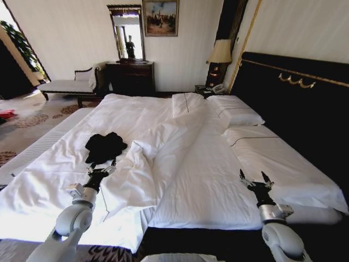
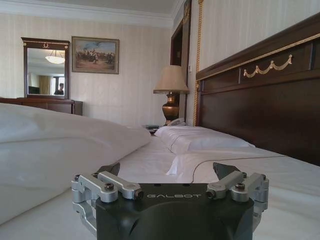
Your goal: Fold the clothes on the bed.
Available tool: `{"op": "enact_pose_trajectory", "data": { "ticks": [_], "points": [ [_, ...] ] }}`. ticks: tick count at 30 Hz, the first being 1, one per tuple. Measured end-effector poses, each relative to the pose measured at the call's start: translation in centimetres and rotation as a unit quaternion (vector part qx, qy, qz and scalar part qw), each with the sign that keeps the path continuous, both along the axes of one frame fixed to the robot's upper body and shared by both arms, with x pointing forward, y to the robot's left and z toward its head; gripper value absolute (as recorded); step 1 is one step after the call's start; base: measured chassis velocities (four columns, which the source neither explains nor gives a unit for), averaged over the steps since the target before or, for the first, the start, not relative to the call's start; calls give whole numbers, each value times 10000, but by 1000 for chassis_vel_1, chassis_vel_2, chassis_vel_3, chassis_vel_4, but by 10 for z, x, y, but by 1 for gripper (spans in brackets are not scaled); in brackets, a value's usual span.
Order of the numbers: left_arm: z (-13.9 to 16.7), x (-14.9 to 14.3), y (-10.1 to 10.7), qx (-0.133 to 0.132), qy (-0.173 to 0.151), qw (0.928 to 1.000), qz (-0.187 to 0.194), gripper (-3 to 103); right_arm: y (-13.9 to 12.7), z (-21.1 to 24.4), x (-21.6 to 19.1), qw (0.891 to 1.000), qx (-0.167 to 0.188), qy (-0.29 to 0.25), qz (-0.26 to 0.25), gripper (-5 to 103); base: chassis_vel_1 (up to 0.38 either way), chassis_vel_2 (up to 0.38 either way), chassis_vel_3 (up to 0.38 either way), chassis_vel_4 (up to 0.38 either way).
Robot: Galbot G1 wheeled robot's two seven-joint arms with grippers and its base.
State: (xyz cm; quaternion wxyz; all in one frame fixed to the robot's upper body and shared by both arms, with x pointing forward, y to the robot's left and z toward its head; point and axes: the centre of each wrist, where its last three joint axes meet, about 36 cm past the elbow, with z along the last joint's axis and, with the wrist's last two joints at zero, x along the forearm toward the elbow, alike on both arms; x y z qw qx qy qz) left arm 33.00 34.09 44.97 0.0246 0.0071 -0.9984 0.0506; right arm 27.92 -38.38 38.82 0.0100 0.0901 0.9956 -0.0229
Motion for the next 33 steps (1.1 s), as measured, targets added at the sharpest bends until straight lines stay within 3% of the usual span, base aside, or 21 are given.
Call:
{"op": "enact_pose_trajectory", "data": {
  "ticks": [17,33],
  "points": [
    [-4,-5,-6,32,31,10000,-45,100,-5,-3,0,9998,-164,53,-85,100,-40,42,42,-41],
    [-5,-7,-6,70,29,9999,-74,100,-6,-9,-2,9998,-107,109,-154,100,0,0,0,0]
  ]
}}
